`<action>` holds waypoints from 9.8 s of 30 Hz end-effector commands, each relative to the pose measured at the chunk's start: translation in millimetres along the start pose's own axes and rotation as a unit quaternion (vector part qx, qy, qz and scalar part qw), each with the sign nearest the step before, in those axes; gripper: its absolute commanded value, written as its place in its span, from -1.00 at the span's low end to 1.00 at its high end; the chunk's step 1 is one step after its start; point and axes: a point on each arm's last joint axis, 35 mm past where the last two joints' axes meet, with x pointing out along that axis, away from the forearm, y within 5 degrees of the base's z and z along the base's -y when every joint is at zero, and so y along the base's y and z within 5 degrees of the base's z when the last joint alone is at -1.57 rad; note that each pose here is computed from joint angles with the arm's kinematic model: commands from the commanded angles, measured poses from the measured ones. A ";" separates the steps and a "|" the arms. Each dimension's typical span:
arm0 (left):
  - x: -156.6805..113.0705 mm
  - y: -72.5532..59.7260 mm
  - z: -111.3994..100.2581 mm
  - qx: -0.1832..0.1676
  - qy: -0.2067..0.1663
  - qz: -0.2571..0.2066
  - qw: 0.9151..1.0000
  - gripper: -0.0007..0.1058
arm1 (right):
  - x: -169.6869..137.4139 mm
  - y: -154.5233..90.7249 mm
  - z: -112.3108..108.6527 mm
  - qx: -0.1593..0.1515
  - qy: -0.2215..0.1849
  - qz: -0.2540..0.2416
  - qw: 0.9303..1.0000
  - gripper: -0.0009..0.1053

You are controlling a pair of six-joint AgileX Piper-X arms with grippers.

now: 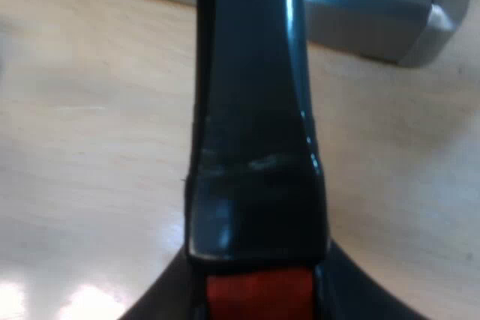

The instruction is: Grind coffee beans and then tamp

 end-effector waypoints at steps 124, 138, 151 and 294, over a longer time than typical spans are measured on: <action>-14.2 -6.4 -24.3 -0.057 0.077 0.021 0.995 0.51 | 110.7 55.7 -91.4 -0.051 -0.007 0.074 0.996 -0.98; -14.2 -6.4 -24.3 -0.057 0.077 0.021 0.995 0.51 | 110.6 53.9 -98.9 -0.065 0.032 0.081 0.994 -0.24; -14.2 -6.4 -24.3 -0.057 0.077 0.021 0.995 0.51 | 103.1 46.6 -106.0 -0.095 0.112 0.054 0.988 -0.04; 3.1 47.8 -43.8 -0.105 0.158 0.223 0.956 0.51 | 14.4 30.4 -41.4 -0.159 -0.226 0.121 0.953 0.16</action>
